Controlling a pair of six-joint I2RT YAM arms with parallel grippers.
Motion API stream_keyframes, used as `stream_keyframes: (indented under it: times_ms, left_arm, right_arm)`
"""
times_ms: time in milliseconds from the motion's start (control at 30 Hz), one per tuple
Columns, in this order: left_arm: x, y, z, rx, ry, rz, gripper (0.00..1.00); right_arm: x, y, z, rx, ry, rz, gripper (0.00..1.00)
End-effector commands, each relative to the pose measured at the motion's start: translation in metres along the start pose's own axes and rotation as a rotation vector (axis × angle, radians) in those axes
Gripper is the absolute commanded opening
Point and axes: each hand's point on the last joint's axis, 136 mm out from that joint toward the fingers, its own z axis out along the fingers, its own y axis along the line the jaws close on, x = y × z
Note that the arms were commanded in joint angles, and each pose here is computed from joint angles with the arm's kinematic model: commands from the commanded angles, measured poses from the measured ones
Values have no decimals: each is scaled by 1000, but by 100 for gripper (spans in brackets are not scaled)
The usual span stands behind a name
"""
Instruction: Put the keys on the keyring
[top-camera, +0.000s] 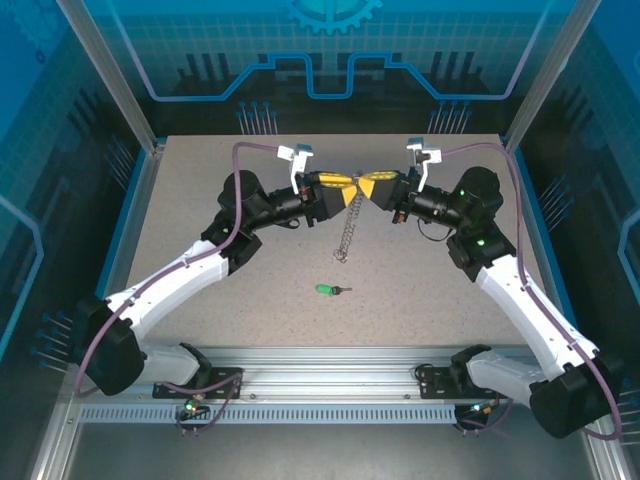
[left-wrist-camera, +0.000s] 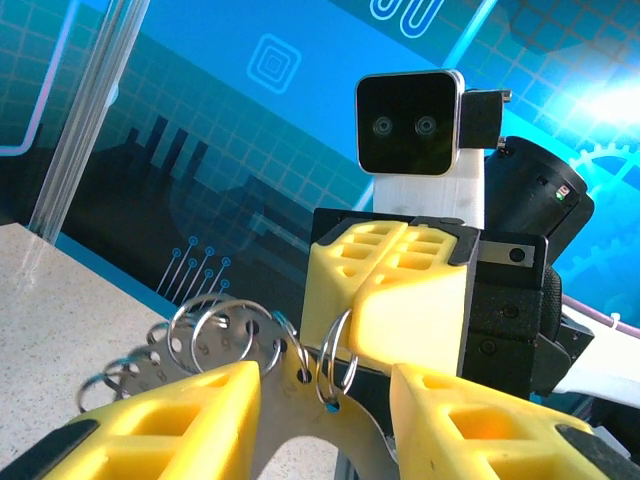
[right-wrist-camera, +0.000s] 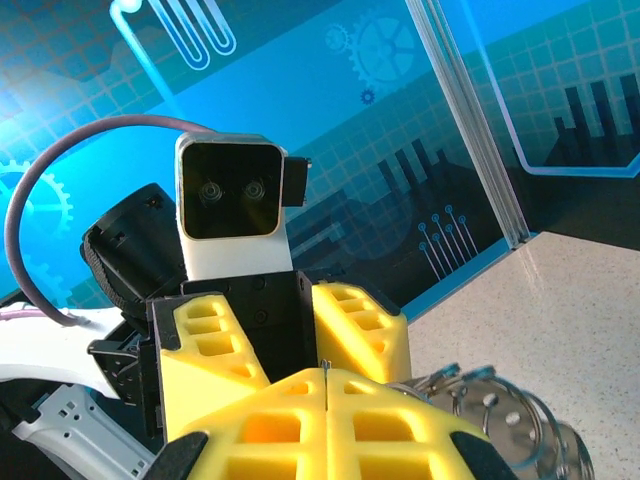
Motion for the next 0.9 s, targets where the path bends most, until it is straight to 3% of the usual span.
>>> stream_keyframes:
  times_ms: [0, 100, 333, 733, 867]
  left_arm:
    - [-22, -21, 4, 66, -53, 41, 40]
    - [-23, -21, 6, 69, -62, 41, 38]
    - [-22, -23, 10, 84, -55, 35, 21]
    - [-12, -22, 6, 73, -42, 27, 30]
    - [-9, -20, 5, 69, -36, 24, 26]
  right_arm:
    - [-8, 12, -1, -24, -33, -36, 0]
    - [-6, 10, -2, -18, -30, -33, 0]
    - [-3, 10, -4, -6, -29, -36, 0]
    - [-4, 4, -9, 24, -39, -35, 0]
    - [-5, 3, -11, 31, -46, -31, 0]
